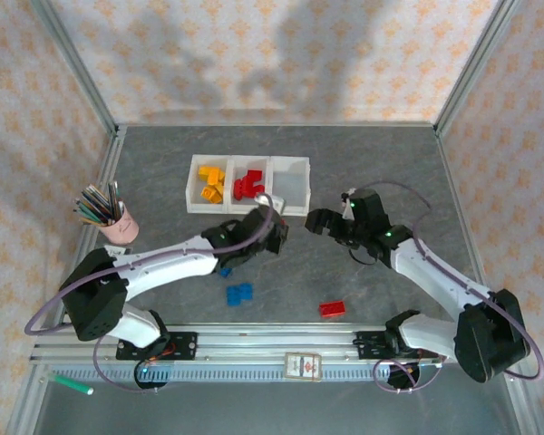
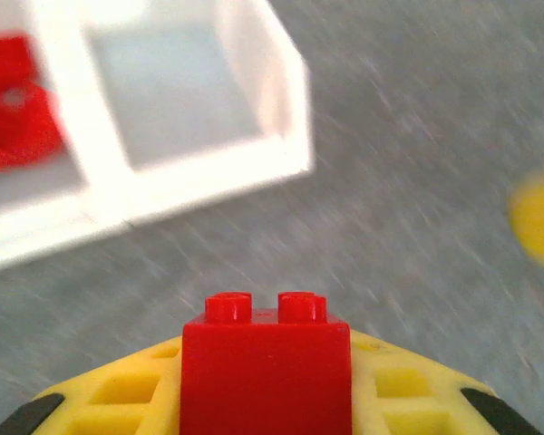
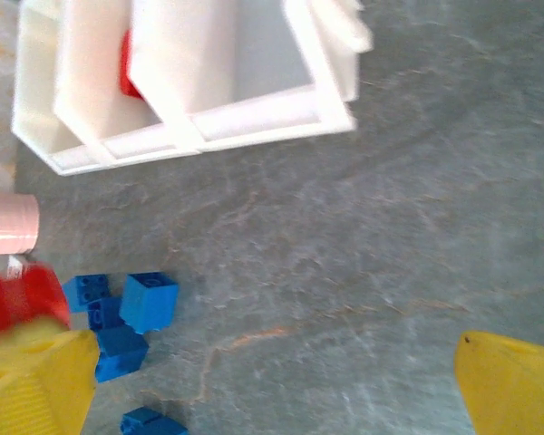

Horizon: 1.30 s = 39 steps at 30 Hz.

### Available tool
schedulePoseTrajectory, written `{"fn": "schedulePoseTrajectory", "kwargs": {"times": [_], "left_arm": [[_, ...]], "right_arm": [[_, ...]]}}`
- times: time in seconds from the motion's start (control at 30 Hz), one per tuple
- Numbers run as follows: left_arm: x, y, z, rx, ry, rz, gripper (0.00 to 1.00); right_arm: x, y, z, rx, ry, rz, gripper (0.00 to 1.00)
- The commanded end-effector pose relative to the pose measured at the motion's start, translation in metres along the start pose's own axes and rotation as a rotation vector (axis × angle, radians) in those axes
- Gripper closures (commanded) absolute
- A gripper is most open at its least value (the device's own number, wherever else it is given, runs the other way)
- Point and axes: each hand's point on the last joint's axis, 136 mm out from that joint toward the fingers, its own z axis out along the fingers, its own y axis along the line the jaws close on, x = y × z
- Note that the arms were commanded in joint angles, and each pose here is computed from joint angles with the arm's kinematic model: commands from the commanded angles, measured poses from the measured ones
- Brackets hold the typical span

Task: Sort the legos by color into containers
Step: Place the lego in the container.

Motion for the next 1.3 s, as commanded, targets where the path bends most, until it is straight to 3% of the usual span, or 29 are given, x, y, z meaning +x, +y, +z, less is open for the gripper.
{"fn": "schedulePoseTrajectory", "kwargs": {"times": [0.0, 0.23, 0.53, 0.6, 0.67, 0.87, 1.27], "left_arm": [[-0.040, 0.045, 0.003, -0.149, -0.046, -0.119, 0.79], [-0.095, 0.104, 0.048, -0.297, -0.092, -0.248, 0.79], [-0.099, 0.143, 0.121, -0.403, -0.007, -0.273, 0.78], [-0.098, 0.144, 0.126, -0.405, -0.002, -0.265, 0.70], [-0.094, 0.147, 0.127, -0.420, 0.013, -0.262, 0.61], [-0.092, 0.149, 0.121, -0.427, 0.015, -0.252, 0.48], [-0.097, 0.126, 0.066, -0.298, -0.027, -0.249, 0.41]], "right_arm": [[-0.022, 0.033, 0.005, -0.074, -0.055, -0.043, 0.00], [-0.043, 0.043, 0.021, -0.064, -0.087, -0.049, 0.00], [-0.048, 0.042, 0.034, -0.048, -0.078, -0.054, 0.00], [-0.049, 0.042, 0.035, -0.048, -0.075, -0.056, 0.00], [-0.049, 0.040, 0.035, -0.038, -0.075, -0.058, 0.00], [-0.053, 0.043, 0.034, -0.044, -0.078, -0.063, 0.00], [-0.047, 0.019, 0.015, 0.006, -0.075, -0.052, 0.00]]}}
